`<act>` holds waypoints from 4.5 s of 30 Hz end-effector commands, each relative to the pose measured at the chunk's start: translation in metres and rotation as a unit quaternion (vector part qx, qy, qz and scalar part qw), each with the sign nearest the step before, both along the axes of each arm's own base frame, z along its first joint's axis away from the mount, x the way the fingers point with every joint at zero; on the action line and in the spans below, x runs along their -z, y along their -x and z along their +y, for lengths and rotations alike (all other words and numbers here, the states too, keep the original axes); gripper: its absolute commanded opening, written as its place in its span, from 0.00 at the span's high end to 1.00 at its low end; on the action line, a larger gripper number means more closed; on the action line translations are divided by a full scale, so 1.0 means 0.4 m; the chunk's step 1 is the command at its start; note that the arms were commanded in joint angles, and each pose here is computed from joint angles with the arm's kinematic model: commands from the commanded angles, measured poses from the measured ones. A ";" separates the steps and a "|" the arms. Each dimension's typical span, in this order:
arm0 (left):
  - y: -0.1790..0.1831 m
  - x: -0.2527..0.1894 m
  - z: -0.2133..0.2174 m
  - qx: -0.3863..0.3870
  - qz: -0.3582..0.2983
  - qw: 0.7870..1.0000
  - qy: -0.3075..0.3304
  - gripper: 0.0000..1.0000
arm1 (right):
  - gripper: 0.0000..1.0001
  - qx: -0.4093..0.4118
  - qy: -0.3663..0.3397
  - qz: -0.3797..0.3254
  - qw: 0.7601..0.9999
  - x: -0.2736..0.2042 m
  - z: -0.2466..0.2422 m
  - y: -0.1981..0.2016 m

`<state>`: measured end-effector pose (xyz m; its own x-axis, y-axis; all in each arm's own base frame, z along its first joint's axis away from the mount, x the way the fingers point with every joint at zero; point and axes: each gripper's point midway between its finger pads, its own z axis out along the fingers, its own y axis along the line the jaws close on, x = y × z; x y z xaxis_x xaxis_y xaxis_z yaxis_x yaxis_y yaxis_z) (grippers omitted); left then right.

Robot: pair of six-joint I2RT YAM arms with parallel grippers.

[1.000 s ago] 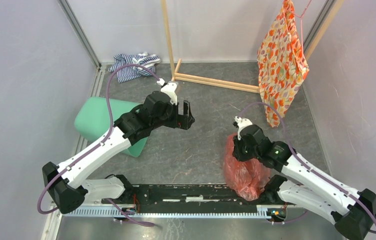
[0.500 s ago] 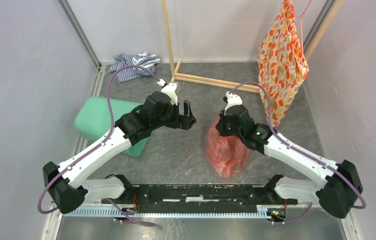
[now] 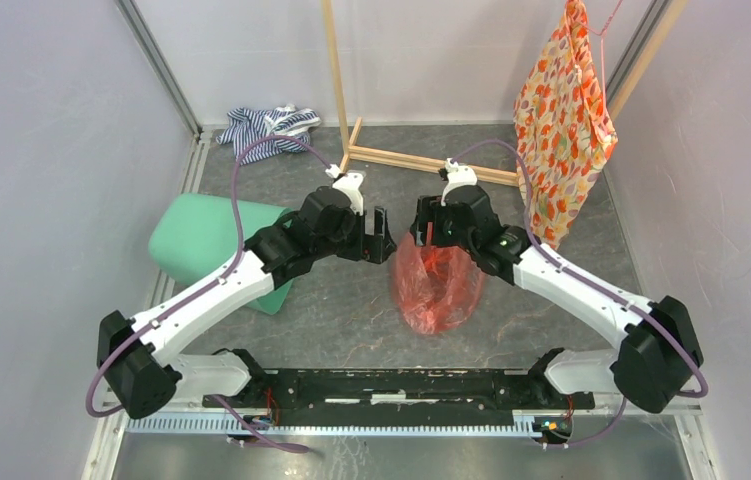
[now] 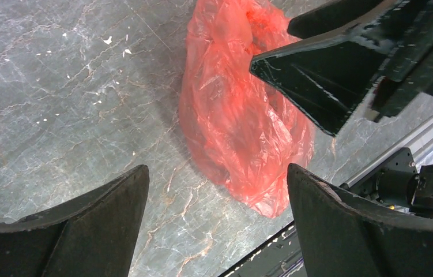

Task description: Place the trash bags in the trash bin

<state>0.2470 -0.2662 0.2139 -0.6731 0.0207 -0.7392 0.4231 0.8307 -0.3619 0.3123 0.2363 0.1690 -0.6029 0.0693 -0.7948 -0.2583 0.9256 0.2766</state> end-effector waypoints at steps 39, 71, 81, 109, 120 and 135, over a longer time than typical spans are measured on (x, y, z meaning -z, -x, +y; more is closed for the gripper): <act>-0.102 0.332 -0.082 -0.019 0.044 0.988 -0.145 0.98 | 0.30 0.054 0.008 0.019 0.998 0.258 -0.257 0.065; -0.252 -0.052 0.054 -0.062 -0.057 0.996 0.004 0.98 | 1.00 0.056 -0.021 -0.246 0.967 -0.573 -0.328 -0.019; -0.243 0.072 0.037 -0.053 0.006 0.998 -0.016 0.98 | 1.00 0.032 0.039 -0.006 0.999 0.015 -0.261 0.038; -0.251 -0.069 -0.020 -0.032 -0.039 0.997 0.054 0.98 | 1.00 0.028 -0.048 -0.101 0.993 -0.242 -0.218 0.016; -0.225 -0.050 -0.009 -0.027 0.016 0.999 0.022 0.98 | 1.00 0.062 0.023 -0.098 0.993 -0.297 -0.283 0.010; -0.038 -0.030 -0.036 0.052 0.074 0.993 0.078 0.98 | 1.00 0.022 0.026 -0.021 0.999 -0.130 -0.283 0.134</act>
